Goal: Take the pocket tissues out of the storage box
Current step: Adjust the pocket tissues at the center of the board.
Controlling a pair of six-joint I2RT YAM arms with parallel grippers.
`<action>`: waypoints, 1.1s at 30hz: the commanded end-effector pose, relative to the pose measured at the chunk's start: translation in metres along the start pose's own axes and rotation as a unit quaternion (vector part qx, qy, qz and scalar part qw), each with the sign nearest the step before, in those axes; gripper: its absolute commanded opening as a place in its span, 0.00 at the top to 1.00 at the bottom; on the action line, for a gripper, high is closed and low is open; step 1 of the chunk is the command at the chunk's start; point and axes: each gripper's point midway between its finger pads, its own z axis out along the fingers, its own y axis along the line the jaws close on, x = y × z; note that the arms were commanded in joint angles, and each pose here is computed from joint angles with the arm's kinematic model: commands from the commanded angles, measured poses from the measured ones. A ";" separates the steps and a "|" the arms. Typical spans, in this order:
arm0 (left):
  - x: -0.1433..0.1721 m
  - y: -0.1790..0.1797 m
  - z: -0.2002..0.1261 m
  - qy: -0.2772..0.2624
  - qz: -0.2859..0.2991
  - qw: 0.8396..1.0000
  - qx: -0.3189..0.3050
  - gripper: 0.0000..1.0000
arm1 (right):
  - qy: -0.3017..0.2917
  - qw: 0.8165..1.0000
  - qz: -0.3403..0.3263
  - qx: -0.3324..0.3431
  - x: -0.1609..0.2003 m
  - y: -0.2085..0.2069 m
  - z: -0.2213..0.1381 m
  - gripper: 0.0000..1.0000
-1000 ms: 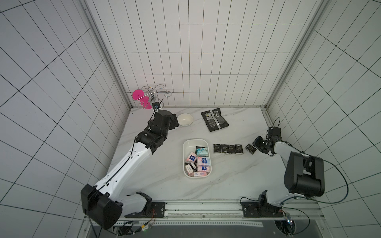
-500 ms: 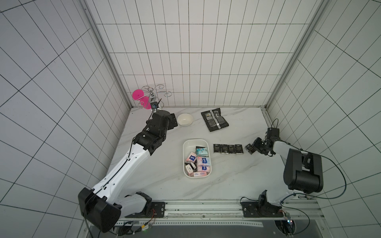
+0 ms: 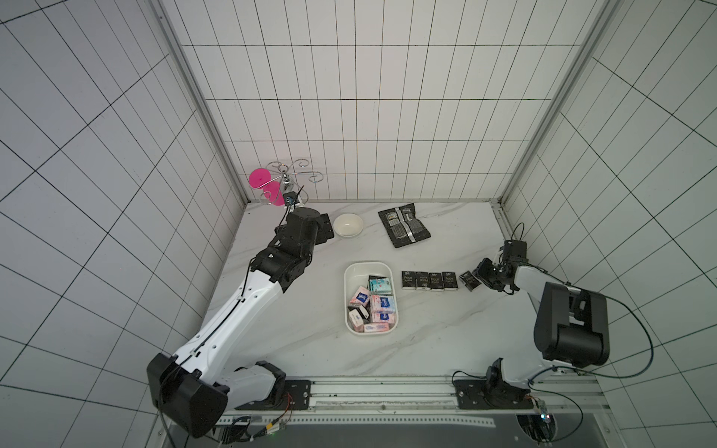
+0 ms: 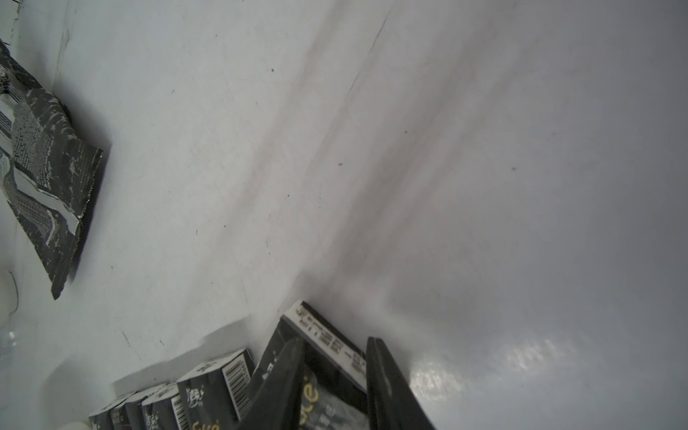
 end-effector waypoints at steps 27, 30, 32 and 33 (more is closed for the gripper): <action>0.002 0.002 -0.004 -0.001 -0.006 1.000 0.008 0.02 | 0.043 0.998 -0.037 0.008 0.046 0.007 -0.003 0.67; 0.002 0.002 -0.005 -0.002 -0.006 1.000 0.008 0.01 | 0.047 0.998 -0.042 0.012 0.049 0.007 -0.002 0.66; 0.002 0.002 -0.004 -0.002 -0.007 1.000 0.008 0.01 | 0.049 0.998 -0.044 0.013 0.050 0.007 -0.002 0.66; 0.002 0.002 -0.004 -0.002 -0.006 1.000 0.008 0.01 | 0.049 0.998 -0.045 0.013 0.050 0.008 -0.002 0.66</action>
